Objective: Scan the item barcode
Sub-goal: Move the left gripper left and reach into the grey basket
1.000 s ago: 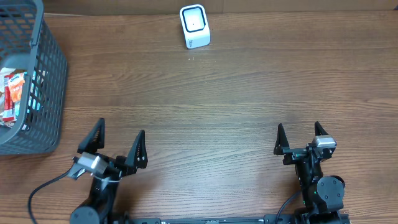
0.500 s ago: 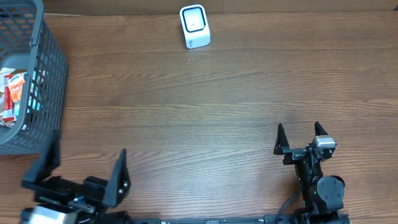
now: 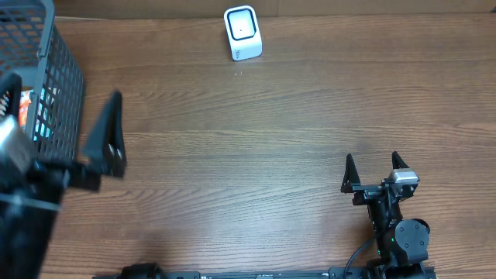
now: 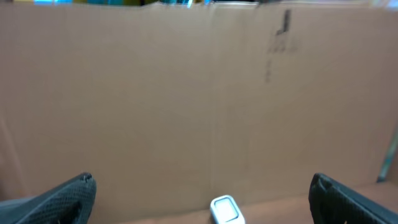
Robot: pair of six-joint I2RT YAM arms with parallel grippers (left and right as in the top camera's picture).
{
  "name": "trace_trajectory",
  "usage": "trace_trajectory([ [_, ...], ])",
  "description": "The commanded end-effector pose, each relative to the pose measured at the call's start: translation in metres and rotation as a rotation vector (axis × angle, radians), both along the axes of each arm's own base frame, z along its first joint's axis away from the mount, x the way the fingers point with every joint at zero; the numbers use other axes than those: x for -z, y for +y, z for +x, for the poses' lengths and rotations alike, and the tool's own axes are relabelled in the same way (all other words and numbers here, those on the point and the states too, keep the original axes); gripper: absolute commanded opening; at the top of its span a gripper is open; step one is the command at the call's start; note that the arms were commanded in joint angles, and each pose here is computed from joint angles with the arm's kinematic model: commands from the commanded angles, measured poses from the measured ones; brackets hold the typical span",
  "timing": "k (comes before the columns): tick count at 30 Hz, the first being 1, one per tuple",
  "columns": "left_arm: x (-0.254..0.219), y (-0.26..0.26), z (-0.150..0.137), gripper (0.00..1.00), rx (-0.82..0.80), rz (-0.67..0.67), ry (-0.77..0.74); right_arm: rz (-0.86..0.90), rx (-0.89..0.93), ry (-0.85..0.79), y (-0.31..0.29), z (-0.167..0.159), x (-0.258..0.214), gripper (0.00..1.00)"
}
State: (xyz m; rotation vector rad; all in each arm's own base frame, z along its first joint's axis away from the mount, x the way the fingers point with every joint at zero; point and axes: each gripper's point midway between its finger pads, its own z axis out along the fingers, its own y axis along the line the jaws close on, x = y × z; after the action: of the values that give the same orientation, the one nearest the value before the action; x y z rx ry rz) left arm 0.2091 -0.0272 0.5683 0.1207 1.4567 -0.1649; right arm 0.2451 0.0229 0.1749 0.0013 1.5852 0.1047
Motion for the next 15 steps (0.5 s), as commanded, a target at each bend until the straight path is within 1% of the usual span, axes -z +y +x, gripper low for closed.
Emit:
trace_trajectory([
  [1,-0.016,0.012,0.017,1.0,-0.068,0.044,0.029,-0.007,0.004,0.0,-0.001,0.0,0.003,1.0],
  [5,-0.017,0.021,0.031,1.0,-0.109,0.039,0.078,-0.007,0.004,0.0,-0.001,0.0,0.003,1.0],
  [9,-0.008,0.043,0.041,1.0,-0.233,0.036,0.133,-0.007,0.004,-0.001,-0.001,0.0,0.003,1.0],
  [13,0.005,0.067,0.047,1.0,-0.365,0.155,0.191,-0.007,0.004,-0.001,-0.001,0.0,0.003,1.0],
  [14,0.011,0.079,0.048,1.0,-0.433,0.216,0.222,-0.007,0.004,-0.001,-0.001,0.0,0.003,1.0],
  [15,0.013,0.085,0.049,1.0,-0.466,0.241,0.235,-0.007,0.004,-0.001,-0.001,0.0,0.003,1.0],
])
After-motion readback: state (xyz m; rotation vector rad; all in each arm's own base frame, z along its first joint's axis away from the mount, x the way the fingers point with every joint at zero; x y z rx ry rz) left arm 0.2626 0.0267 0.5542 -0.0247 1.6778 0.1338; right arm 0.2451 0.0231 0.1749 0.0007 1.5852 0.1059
